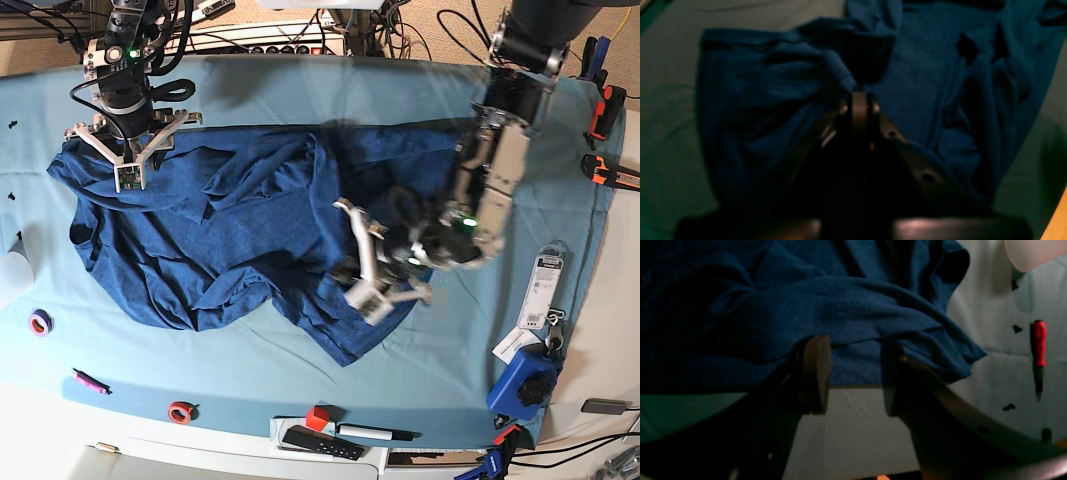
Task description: Layout the t-shirt on the table in an organized manner, then fold the t-shirt properly
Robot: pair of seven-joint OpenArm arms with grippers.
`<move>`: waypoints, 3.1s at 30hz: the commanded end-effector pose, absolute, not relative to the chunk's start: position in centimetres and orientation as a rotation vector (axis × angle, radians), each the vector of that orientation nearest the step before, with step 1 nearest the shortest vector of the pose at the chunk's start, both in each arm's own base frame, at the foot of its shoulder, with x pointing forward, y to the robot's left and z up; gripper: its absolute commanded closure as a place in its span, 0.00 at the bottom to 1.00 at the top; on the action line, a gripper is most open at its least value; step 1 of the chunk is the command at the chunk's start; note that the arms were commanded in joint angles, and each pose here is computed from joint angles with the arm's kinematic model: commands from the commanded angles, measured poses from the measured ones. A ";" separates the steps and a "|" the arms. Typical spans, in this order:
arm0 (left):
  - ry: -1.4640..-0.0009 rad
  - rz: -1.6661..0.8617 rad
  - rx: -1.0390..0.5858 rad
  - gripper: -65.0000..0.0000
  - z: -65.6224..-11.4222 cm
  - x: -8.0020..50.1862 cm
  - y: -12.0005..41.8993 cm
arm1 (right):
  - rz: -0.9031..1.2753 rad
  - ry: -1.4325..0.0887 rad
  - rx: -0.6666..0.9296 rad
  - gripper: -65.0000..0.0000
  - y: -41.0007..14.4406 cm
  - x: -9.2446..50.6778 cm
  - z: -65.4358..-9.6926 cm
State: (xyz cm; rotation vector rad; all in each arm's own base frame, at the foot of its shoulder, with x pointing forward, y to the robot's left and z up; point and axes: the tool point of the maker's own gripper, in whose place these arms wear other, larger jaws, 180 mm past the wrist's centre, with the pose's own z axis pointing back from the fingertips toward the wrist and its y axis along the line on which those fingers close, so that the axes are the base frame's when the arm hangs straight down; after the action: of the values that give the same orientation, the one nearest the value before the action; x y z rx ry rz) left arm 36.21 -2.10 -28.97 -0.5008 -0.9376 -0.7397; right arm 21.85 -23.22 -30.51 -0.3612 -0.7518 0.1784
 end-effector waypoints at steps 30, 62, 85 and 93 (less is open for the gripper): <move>-0.770 -0.593 -0.737 1.00 -30.5 28.5 10.5 | 0.179 -0.800 -0.369 0.62 -23.2 22.4 -29.5; -1.013 -0.336 -0.513 0.51 -24.2 29.8 24.8 | -0.132 -0.851 -0.585 0.47 -33.7 19.7 -25.2; -1.033 -0.340 -0.465 0.51 -22.8 29.7 26.7 | -0.788 -1.103 0.256 0.47 -40.6 18.6 -32.9; -1.031 -0.340 -0.463 0.51 -22.8 29.7 26.7 | -0.890 -1.039 0.337 0.47 -39.9 19.5 -36.4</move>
State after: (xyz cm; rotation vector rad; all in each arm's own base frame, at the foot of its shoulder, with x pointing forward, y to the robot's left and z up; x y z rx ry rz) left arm 29.27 26.61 -24.52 -0.4654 -0.9800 -0.3171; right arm 19.23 -39.17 -37.28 0.3556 -1.0161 -0.9032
